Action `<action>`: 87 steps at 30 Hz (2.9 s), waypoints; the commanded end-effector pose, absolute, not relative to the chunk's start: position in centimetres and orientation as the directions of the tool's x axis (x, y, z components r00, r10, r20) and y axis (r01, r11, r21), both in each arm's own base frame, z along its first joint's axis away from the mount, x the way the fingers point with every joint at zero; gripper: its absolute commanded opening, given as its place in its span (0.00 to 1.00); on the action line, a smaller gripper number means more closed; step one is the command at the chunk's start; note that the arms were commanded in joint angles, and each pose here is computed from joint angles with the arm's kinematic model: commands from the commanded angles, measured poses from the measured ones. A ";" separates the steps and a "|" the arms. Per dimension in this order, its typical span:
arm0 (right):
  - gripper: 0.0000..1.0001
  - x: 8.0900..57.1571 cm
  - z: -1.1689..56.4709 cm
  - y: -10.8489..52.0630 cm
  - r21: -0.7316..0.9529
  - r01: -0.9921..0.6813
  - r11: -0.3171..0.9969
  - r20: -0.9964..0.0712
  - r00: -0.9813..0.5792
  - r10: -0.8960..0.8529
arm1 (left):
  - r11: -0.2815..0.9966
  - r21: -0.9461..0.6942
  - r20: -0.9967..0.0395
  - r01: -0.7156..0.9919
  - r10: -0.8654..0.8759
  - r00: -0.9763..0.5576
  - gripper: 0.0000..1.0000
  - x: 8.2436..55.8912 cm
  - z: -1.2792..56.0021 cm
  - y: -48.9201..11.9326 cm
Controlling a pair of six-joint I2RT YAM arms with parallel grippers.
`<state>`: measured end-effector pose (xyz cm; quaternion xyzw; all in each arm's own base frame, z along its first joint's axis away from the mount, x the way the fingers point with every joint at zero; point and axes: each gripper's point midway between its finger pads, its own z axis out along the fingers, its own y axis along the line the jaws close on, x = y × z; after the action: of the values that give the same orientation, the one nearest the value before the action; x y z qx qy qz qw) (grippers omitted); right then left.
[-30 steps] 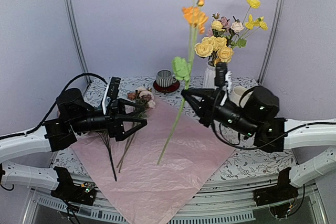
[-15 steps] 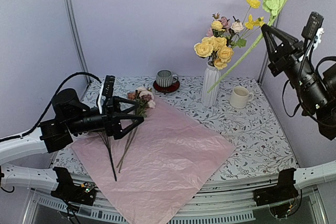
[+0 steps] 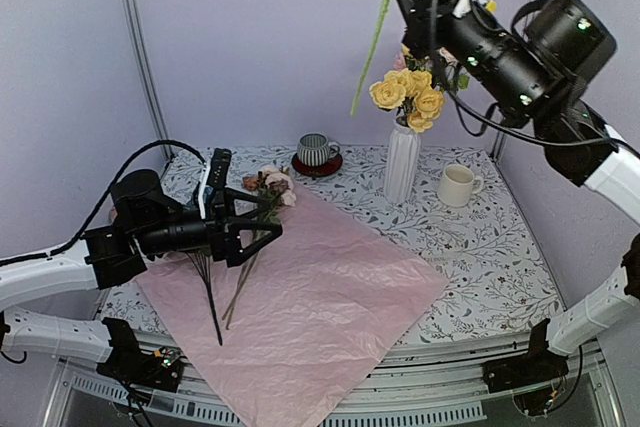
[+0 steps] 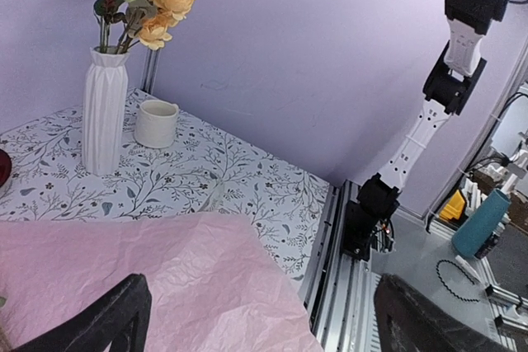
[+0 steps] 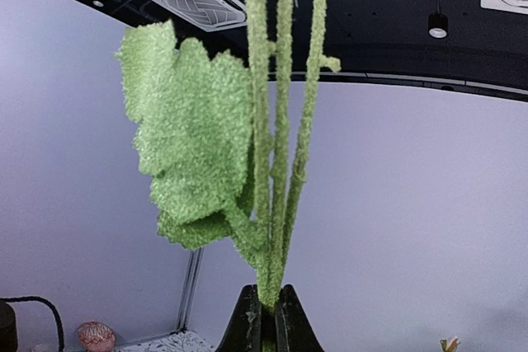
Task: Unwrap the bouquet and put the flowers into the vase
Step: Place the fake flower in the vase.
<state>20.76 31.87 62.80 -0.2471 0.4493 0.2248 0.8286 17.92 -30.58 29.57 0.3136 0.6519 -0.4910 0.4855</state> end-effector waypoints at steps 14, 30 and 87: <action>0.01 38.6 60.2 36.0 -0.266 -0.407 0.874 -0.872 0.489 -0.037 | 0.336 -0.304 -0.951 0.891 -0.056 -0.303 0.96 18.3 29.8 -30.9; 0.01 43.5 58.1 30.2 -0.168 -0.315 0.934 -0.936 0.349 -0.050 | 0.344 -0.306 -0.949 0.888 -0.036 -0.313 0.96 18.5 28.7 -31.0; 0.02 48.0 51.0 27.9 -0.154 -0.256 0.954 -0.980 0.166 -0.113 | 0.335 -0.331 -0.940 0.882 -0.036 -0.339 0.95 18.7 28.4 -31.5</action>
<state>46.24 27.59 54.06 -0.1452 0.6127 0.0322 0.7762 18.81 -31.27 27.66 0.3180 0.6702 -0.4737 0.4748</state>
